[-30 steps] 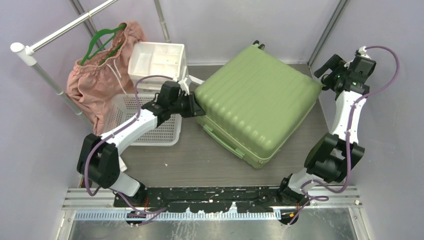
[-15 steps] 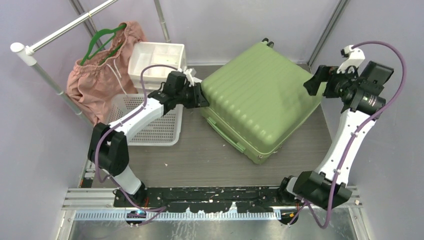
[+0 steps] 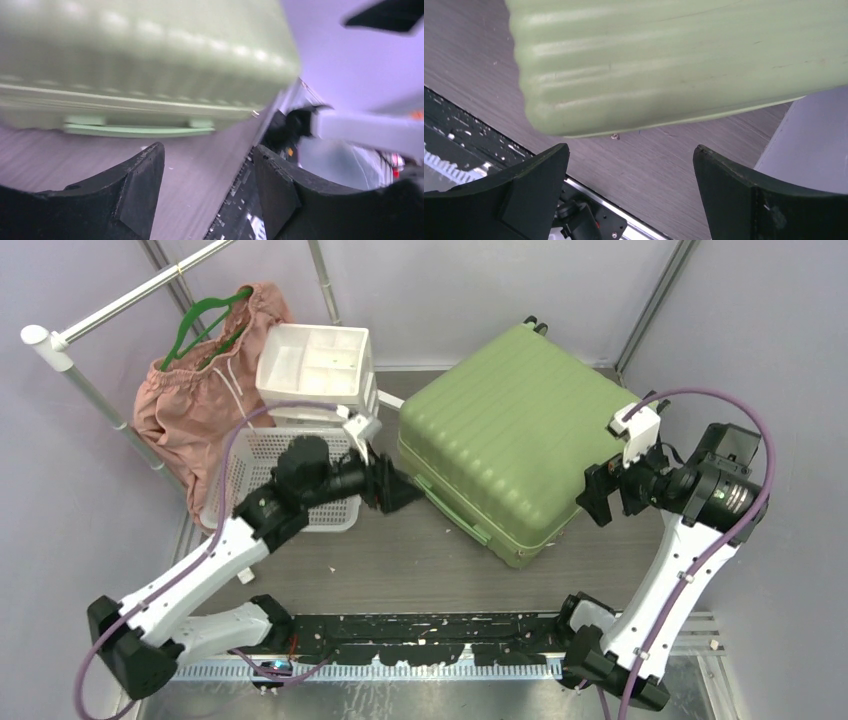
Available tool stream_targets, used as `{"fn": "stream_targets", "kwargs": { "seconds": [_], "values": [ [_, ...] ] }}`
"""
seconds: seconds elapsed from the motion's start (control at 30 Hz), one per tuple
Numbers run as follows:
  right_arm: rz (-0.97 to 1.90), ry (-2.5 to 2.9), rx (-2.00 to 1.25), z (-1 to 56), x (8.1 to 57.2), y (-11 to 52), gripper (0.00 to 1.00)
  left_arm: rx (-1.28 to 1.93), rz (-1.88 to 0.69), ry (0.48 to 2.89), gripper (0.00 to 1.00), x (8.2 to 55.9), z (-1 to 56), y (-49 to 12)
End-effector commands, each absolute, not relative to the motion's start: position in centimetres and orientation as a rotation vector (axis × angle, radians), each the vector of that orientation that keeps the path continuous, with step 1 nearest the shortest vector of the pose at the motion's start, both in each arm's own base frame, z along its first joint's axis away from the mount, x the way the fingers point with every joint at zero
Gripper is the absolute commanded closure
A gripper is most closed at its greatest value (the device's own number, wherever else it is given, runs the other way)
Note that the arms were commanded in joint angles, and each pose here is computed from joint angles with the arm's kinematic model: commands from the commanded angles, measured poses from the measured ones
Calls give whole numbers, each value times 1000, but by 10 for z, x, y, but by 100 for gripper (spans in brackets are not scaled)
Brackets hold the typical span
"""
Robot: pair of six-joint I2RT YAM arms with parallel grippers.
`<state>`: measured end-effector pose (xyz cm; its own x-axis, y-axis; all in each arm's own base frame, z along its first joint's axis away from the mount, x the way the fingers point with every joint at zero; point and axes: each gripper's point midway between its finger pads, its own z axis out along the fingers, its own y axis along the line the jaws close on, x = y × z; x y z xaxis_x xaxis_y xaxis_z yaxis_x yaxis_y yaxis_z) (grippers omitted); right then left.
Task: Open, take out, and arrange the luggage
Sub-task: Adjust the luggage at the center of the board.
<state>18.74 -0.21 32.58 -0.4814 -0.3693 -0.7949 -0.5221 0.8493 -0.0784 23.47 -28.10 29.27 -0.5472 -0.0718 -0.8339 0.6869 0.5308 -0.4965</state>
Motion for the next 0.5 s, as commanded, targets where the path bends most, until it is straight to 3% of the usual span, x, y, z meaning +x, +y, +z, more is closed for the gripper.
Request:
{"fn": "stream_targets", "kwargs": {
  "seconds": [0.0,0.07,0.47],
  "values": [
    [257,2166,-737,312,149,20,0,668,-1181,1686,34,182,299,-308],
    [260,2187,-713,310,147,19,2,685,-1214,1642,35,161,293,-319],
    [308,2383,-754,244,122,11,37,770,-1062,1722,40,96,223,-383]
  ]
}}
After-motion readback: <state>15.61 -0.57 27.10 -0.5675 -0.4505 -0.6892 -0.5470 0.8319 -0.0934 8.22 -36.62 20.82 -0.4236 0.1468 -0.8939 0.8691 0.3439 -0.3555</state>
